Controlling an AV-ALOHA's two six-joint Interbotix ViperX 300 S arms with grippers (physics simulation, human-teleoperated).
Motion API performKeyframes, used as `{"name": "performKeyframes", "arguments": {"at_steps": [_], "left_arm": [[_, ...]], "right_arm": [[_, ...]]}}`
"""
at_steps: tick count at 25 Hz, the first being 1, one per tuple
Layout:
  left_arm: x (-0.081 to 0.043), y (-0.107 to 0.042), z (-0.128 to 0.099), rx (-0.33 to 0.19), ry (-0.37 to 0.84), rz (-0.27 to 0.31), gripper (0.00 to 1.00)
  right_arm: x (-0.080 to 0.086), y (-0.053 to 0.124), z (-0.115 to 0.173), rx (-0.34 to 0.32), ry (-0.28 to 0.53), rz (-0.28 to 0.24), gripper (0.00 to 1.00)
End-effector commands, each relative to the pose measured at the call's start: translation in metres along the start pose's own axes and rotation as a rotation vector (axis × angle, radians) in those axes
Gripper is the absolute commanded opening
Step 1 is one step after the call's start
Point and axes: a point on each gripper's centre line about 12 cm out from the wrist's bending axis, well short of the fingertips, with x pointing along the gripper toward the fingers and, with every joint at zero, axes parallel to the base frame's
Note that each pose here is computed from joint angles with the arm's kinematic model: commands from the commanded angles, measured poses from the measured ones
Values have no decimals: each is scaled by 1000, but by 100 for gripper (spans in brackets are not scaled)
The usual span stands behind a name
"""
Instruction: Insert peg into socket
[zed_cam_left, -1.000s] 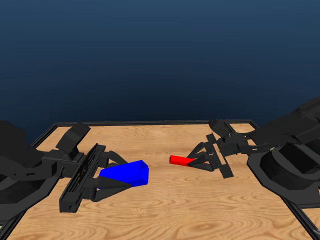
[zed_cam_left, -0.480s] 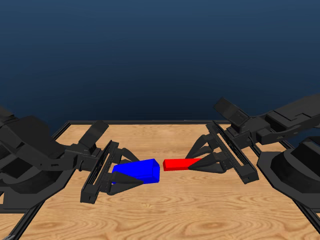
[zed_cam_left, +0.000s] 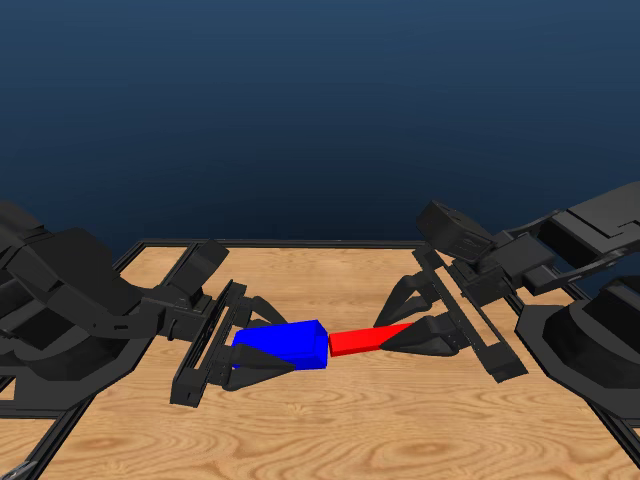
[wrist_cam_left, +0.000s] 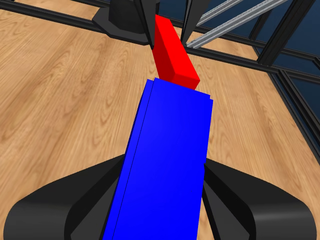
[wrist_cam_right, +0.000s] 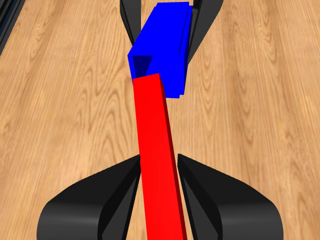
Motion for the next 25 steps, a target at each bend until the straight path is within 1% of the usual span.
{"name": "performKeyframes", "arguments": {"at_steps": [1, 2, 3, 4, 5, 6, 7, 8, 9, 10, 11, 12, 13, 14, 15, 16, 17, 18, 19, 20, 21, 22, 23, 24, 25], "left_arm": [[2, -4, 14, 4, -65, -10, 0], [1, -5, 8, 19, -49, -13, 0], [1, -5, 8, 9, -42, -12, 0], [2, -3, 9, 7, -50, -5, 0], [2, -5, 14, 1, -62, -12, 0], [2, -6, 15, 0, -65, -13, 0], [2, -8, 22, -8, -87, -18, 0], [3, 2, 14, -21, -60, 14, 0], [3, -2, 13, -22, -70, 1, 0], [4, 0, 6, -22, -35, 6, 0], [4, 0, 5, -26, -19, 3, 0], [5, 0, 14, -41, -62, 6, 0], [7, 5, 9, -53, -40, 25, 0], [9, 1, 3, -41, -7, 10, 0], [14, -2, 5, -60, -17, 3, 0], [15, 2, -4, -29, 53, 21, 0], [21, -3, 2, -48, 31, 12, 0], [24, -4, -4, -24, 78, 1, 0], [23, -3, 3, -46, 58, 1, 0], [26, -3, -3, -48, 73, 5, 0], [21, 0, -12, -42, 92, 14, 0], [28, 0, -6, -56, 98, 8, 0], [27, -2, -4, -58, 94, 4, 0], [27, -3, -9, -56, 108, 1, 0], [25, 0, -18, -59, 131, 8, 0]], "right_arm": [[3, -5, 9, 37, -13, -16, 0], [1, -3, 16, 35, -31, -12, 0], [5, -4, 14, 40, -17, -17, 0], [9, -5, 12, 41, -6, -20, 0], [10, -6, 16, 50, -20, -20, 0], [11, -3, 20, 45, -36, -11, 0], [15, -9, 16, 57, -16, -25, 0], [19, -7, 16, 52, -11, -22, 0], [20, -5, 21, 48, -15, -20, 0], [22, -4, 27, 46, -31, -16, 0], [31, -4, 29, 41, -9, -21, 0], [28, -3, 32, 38, -22, -18, 0], [34, -2, 32, 33, -3, -20, 0], [39, -2, 35, 32, -4, -19, 0], [45, 0, 39, 25, 0, -19, 0], [50, 0, 41, 13, 11, -24, 0], [53, 1, 47, 4, 11, -25, 0], [54, 1, 51, 5, 1, -23, 0], [58, 4, 57, -5, -4, -21, 0], [63, 6, 60, -16, 3, -19, 0], [65, 8, 61, -27, 7, -16, 0], [67, 10, 67, -33, 7, -18, 0], [69, 9, 65, -31, 22, -23, 0], [70, 6, 61, -13, 37, -27, 23], [67, 5, 58, 5, 47, -28, 100]]}}
